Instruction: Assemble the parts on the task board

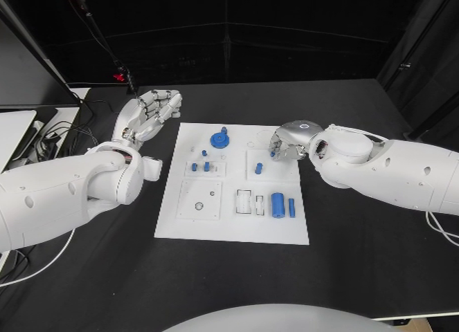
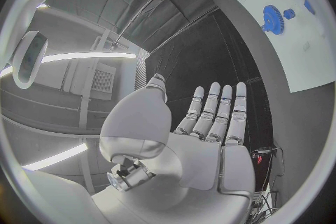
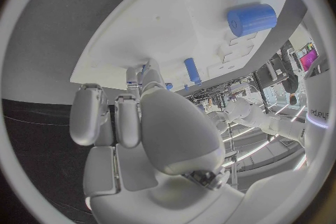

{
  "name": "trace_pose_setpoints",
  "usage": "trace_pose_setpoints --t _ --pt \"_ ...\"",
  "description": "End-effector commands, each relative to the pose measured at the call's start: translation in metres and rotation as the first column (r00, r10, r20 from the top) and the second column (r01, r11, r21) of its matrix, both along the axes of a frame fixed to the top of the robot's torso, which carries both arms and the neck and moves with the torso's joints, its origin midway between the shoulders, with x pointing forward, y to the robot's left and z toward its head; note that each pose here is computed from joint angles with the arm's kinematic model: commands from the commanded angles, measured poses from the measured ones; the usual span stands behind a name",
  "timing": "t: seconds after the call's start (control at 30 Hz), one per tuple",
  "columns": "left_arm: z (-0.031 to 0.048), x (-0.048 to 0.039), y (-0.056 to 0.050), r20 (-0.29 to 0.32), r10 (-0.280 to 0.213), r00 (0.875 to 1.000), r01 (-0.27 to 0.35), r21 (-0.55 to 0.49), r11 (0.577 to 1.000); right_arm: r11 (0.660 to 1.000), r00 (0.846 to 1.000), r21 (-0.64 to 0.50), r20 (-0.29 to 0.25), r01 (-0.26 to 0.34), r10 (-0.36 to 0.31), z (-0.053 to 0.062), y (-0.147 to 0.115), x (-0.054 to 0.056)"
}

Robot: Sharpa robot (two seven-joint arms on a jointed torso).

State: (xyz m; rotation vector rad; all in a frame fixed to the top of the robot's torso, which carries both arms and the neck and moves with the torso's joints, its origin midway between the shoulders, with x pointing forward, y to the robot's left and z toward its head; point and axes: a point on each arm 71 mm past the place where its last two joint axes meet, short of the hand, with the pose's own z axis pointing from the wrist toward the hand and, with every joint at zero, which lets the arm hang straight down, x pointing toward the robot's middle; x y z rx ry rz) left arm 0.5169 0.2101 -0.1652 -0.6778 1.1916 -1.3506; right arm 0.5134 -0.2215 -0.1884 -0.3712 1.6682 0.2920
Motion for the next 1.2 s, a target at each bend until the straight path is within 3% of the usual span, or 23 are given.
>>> trace_pose_setpoints --t 0.03,0.97,1.2 --pt "0.009 -0.0032 -0.0019 0.12 -0.035 0.992 0.038 -0.026 0.999 1.0 1.0 -0.015 -0.004 -0.004 0.004 -0.0009 0.0012 0.0" --pt "0.0083 -0.0024 -0.0012 0.111 -0.031 0.993 0.034 -0.023 0.999 0.999 1.0 -0.032 -0.021 0.012 -0.013 -0.0033 0.0045 0.0027" --pt "0.0082 -0.0025 -0.0006 0.111 -0.03 0.993 0.032 -0.023 0.999 1.0 1.0 -0.003 0.015 0.007 -0.007 -0.0001 0.0058 0.0025"
